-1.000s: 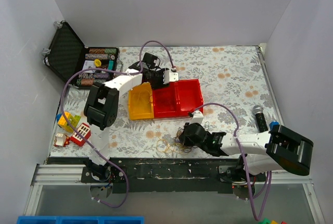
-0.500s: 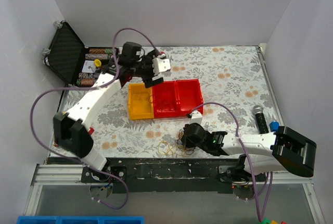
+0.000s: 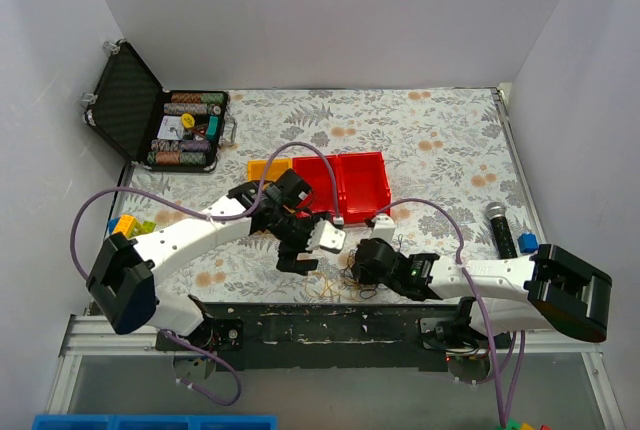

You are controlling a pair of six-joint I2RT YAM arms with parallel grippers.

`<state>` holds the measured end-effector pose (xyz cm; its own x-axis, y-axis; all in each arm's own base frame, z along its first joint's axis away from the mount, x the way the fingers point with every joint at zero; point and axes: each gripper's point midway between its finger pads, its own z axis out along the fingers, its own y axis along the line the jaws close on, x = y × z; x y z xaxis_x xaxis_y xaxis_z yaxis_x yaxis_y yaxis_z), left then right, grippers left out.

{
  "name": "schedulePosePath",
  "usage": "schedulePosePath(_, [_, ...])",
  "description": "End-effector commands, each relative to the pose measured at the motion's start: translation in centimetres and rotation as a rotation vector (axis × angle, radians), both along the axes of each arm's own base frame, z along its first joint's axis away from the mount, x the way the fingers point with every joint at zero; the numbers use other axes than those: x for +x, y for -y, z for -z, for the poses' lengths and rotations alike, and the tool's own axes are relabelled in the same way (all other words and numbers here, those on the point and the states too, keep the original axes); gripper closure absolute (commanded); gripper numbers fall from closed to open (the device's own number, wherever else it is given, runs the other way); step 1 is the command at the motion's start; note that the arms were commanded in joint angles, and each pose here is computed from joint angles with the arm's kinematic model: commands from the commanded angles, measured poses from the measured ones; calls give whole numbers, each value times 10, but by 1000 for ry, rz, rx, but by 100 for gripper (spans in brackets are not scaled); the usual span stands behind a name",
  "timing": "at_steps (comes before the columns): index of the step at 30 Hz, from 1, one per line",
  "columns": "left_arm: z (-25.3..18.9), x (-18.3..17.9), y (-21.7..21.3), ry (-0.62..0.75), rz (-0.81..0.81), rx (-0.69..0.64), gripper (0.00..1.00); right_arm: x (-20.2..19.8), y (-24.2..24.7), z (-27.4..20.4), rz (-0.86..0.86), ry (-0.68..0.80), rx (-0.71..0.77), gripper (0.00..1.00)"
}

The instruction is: Untangle the cables

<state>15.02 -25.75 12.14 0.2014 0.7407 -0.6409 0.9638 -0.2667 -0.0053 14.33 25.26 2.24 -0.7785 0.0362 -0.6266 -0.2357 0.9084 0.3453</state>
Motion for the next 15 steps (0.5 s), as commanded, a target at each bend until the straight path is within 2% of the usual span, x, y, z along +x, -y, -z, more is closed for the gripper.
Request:
schedulePosePath(1, [3,-17,24,17,68,-38,23,6,10,2,118,-24,-47,99])
schedulePosePath(9, [23,-52,46,-32,106,-33,25,16,11,1,197,-63,1,99])
schedulePosePath(15, [49,-40,49,52,11,-17,32,20,8,6,215,-132,70,99])
